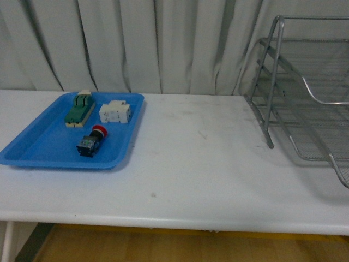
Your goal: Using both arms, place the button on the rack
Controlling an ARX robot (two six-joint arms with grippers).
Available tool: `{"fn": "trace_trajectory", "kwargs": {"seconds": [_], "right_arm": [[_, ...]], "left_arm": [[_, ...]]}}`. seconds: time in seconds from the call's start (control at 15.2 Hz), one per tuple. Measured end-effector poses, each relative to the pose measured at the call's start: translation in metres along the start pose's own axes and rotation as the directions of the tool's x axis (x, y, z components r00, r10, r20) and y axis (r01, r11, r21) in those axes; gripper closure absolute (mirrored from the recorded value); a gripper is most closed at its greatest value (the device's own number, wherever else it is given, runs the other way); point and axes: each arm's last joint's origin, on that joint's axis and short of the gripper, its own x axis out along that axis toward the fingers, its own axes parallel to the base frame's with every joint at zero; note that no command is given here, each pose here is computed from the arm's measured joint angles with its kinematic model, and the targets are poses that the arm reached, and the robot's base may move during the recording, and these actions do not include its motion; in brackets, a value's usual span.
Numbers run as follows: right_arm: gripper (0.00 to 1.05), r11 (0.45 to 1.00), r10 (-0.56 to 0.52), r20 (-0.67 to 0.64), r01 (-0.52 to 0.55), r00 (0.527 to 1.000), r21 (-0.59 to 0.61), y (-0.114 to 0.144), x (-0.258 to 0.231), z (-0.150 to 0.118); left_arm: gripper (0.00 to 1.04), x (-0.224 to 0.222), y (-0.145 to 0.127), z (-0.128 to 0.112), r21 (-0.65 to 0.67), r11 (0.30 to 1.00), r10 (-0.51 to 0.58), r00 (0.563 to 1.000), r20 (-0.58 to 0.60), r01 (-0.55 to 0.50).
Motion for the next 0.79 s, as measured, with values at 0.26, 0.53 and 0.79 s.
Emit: {"fn": "trace_trajectory", "kwargs": {"seconds": [0.26, 0.53, 0.79], "right_arm": [[0.66, 0.676, 0.088, 0.038, -0.031, 0.995, -0.736, 0.037, -0.042, -0.024], [1.03, 0.435, 0.190, 0.081, -0.010, 0.978, -0.900, 0.059, -0.065, -0.050], [1.03, 0.413, 0.197, 0.095, 0.005, 0.976, -0.911, 0.064, -0.066, -0.062]], "left_arm": [[0.07, 0.000, 0.000, 0.000, 0.000, 1.000, 0.001, 1.000, 0.001, -0.001], [0.07, 0.000, 0.000, 0.000, 0.000, 1.000, 0.001, 1.000, 0.001, -0.001], [0.07, 0.000, 0.000, 0.000, 0.000, 1.000, 0.001, 1.000, 0.000, -0.001]]}}
